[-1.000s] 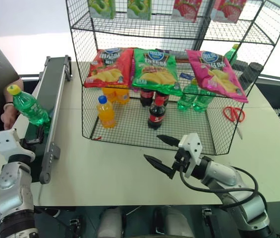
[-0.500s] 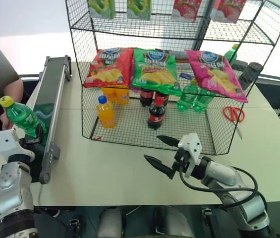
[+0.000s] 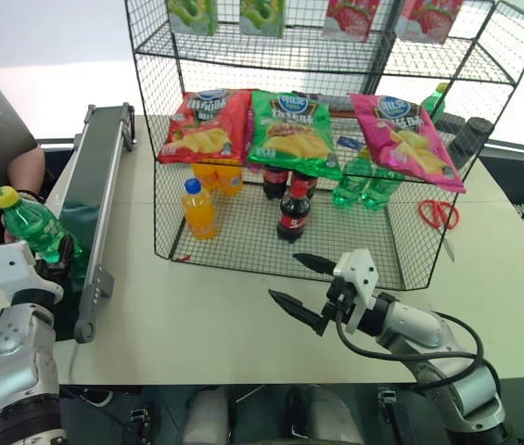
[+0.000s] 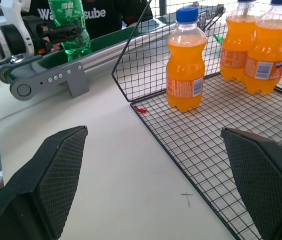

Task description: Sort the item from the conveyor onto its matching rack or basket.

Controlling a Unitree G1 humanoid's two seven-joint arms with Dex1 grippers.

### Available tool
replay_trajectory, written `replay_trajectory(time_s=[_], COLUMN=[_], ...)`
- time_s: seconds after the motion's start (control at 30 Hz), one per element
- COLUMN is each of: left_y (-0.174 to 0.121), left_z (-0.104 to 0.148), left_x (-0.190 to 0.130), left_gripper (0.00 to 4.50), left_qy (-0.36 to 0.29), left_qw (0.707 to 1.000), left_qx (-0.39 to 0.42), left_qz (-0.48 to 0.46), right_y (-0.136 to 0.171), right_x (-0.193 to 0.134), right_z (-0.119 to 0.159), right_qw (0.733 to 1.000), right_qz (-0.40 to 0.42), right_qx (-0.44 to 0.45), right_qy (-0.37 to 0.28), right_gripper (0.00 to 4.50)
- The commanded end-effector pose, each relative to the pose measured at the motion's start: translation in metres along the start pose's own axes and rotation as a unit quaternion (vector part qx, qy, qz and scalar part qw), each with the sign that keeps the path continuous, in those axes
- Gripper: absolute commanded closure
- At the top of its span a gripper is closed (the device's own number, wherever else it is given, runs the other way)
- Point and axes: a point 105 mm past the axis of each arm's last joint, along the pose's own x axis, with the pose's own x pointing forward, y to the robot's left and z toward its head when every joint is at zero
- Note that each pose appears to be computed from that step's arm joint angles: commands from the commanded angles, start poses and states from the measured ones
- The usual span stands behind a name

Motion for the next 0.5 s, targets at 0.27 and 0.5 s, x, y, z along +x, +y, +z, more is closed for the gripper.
replay_trajectory(time_s=[0.27, 0.5], left_y=[-0.117, -0.206], left_z=[0.083, 0.062], left_x=[-0.028, -0.056], left_gripper=[1.96, 1.96], left_qy=[-0.065, -0.029], left_qw=[0.936, 0.821], left_qx=[0.005, 0.039], left_qz=[-0.346, -0.569], right_y=[-0.007, -0.009], right_x=[-0.005, 0.001], right_z=[0.026, 0.055], right_qw=[0.999, 0.997], right_qz=[0.017, 0.023], right_qx=[-0.037, -0.023], right_qy=[-0.030, -0.072], right_gripper=[0.00, 0.00])
